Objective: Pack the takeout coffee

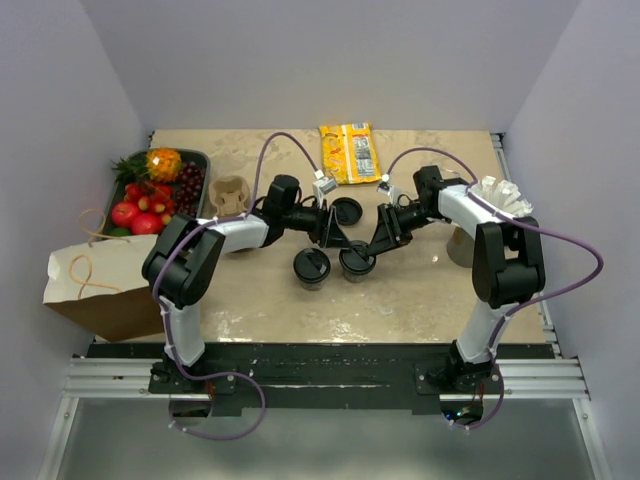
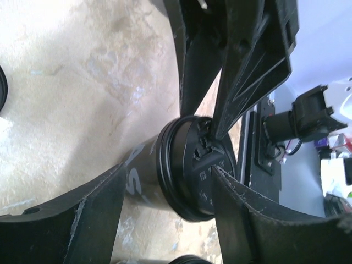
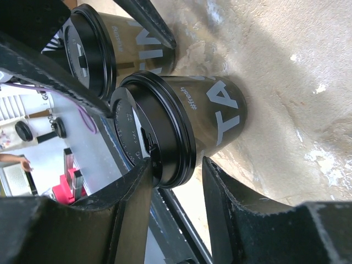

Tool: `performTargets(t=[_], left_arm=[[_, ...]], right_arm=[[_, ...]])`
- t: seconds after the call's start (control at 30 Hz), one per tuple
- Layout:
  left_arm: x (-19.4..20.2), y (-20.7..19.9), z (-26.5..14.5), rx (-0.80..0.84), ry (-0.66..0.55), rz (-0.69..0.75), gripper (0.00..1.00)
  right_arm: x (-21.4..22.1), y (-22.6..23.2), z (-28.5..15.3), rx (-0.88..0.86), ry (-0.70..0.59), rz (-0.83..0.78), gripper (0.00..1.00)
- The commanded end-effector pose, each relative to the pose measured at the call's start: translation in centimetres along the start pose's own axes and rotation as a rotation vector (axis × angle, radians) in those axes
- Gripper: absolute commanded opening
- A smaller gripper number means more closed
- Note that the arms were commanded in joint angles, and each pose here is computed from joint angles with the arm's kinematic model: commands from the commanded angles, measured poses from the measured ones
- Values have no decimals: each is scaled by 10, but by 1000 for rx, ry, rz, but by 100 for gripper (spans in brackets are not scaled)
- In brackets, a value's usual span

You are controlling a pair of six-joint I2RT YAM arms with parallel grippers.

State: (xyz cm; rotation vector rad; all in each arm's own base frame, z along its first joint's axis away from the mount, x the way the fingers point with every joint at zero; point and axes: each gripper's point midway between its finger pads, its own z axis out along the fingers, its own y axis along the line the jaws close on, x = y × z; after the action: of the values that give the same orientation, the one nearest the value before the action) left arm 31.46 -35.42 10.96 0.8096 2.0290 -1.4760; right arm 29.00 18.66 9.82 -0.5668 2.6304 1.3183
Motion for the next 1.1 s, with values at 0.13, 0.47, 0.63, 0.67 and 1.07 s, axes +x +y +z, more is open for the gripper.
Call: performTargets(t=[0.13, 0.47, 0.63, 0.67, 1.07], left_arm=[[-19, 9, 6, -16, -73, -74, 66], [-3, 38, 15, -101, -62, -200, 66], [16, 54, 13, -190, -53, -295, 65], [25, 57, 11, -202, -46, -331, 65], [58, 85, 10, -325, -1, -449, 66]], right_arm=[[-4, -16, 4, 58, 14, -66, 43], [3, -20, 5, 82, 28, -67, 44], [5, -24, 7, 96, 31, -58, 44], [5, -24, 8, 96, 29, -50, 44], [11, -34, 13, 124, 46, 5, 41]])
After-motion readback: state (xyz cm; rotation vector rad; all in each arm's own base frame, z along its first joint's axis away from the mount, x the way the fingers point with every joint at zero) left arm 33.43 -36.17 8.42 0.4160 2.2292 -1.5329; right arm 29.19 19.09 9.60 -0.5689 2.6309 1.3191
